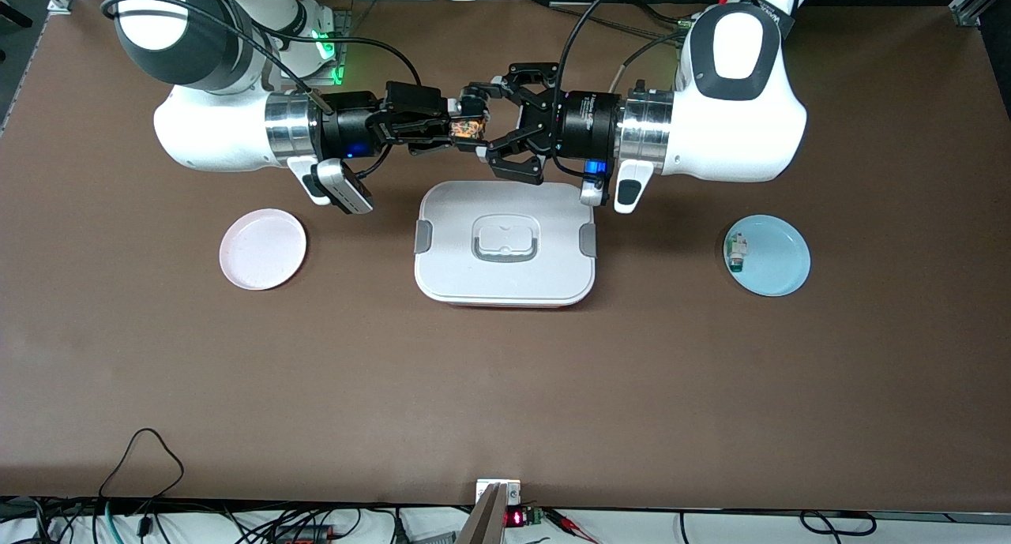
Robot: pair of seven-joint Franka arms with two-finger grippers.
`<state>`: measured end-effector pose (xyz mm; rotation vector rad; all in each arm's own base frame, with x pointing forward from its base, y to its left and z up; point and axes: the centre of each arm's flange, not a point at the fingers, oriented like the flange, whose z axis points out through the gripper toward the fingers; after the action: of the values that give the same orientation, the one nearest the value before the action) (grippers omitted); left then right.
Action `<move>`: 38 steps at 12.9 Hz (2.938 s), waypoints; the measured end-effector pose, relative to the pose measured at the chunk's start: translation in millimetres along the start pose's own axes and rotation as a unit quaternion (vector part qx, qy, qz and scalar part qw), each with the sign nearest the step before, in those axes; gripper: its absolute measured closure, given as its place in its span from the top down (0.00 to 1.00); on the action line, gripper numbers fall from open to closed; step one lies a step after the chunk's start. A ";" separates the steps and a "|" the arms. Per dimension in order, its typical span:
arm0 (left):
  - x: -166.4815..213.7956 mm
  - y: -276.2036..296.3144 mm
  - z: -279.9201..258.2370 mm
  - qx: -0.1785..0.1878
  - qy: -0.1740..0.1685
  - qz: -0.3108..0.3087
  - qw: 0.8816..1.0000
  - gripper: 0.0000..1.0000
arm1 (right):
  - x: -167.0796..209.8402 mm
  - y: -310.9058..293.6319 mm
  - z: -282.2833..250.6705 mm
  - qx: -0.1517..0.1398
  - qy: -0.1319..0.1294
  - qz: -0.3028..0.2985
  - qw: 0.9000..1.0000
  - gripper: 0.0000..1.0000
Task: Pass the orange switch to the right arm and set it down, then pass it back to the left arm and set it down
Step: 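Close the right gripper on the switch and open the left gripper, then carry the switch with the right gripper to the white plate while the left gripper withdraws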
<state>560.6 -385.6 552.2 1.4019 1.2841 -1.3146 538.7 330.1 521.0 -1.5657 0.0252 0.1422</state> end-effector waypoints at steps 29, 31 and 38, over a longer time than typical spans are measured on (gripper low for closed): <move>3.2 -19.6 -3.4 0.148 0.186 0.256 0.937 1.00 | 25.4 29.0 -151.7 -0.241 -0.046 -0.119 0.962 0.35; 6.0 -32.8 -10.7 0.243 0.230 0.335 0.881 1.00 | 28.1 47.9 -183.5 -0.310 -0.075 -0.153 0.935 0.35; 5.9 -39.9 -57.6 0.400 0.387 0.465 0.689 1.00 | 25.9 97.8 -251.7 -0.525 -0.300 -0.280 0.746 0.35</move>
<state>530.6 -322.2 557.3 2.8983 0.1191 -0.4727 572.6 81.0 419.4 -2.4892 -1.2282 0.1898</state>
